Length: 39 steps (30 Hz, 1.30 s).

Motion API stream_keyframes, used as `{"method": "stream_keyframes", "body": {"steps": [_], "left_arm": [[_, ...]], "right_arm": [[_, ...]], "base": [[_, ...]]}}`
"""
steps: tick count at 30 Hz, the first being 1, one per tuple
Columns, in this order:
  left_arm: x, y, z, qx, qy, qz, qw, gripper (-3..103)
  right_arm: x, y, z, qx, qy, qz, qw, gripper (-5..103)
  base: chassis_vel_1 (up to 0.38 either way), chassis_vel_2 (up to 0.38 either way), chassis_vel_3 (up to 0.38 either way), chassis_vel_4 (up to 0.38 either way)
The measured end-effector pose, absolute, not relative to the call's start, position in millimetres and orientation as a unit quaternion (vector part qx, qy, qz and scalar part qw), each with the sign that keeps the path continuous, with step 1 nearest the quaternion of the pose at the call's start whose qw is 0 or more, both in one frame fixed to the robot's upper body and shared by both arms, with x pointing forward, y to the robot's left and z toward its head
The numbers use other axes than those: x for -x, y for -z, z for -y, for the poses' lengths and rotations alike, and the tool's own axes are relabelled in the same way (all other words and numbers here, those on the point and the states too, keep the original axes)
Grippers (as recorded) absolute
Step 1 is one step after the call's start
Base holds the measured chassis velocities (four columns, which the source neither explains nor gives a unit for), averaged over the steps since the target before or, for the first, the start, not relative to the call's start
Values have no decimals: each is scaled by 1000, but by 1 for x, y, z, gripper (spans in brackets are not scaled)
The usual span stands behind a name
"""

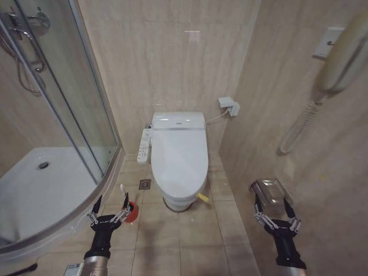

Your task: Open the toilet lid, clean the toilet bowl with a toilet brush, close the toilet lid, and flush.

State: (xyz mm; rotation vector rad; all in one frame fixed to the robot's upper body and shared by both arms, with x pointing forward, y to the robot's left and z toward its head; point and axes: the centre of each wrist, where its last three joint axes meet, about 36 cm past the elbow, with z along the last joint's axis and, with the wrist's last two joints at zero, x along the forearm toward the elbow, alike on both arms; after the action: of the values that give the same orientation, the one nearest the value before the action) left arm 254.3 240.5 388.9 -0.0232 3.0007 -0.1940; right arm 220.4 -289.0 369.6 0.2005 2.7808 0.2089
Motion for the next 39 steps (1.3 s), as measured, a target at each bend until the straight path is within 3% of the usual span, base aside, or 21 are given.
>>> {"method": "stream_keyframes", "body": {"steps": [39], "left_arm": [[-257, -376, -243, 10, 63, -996, 63, 100]], "right_arm": [[-222, -376, 279, -34, -54, -978, 197, 100]], "base": [[-67, 67, 71, -65]]}}
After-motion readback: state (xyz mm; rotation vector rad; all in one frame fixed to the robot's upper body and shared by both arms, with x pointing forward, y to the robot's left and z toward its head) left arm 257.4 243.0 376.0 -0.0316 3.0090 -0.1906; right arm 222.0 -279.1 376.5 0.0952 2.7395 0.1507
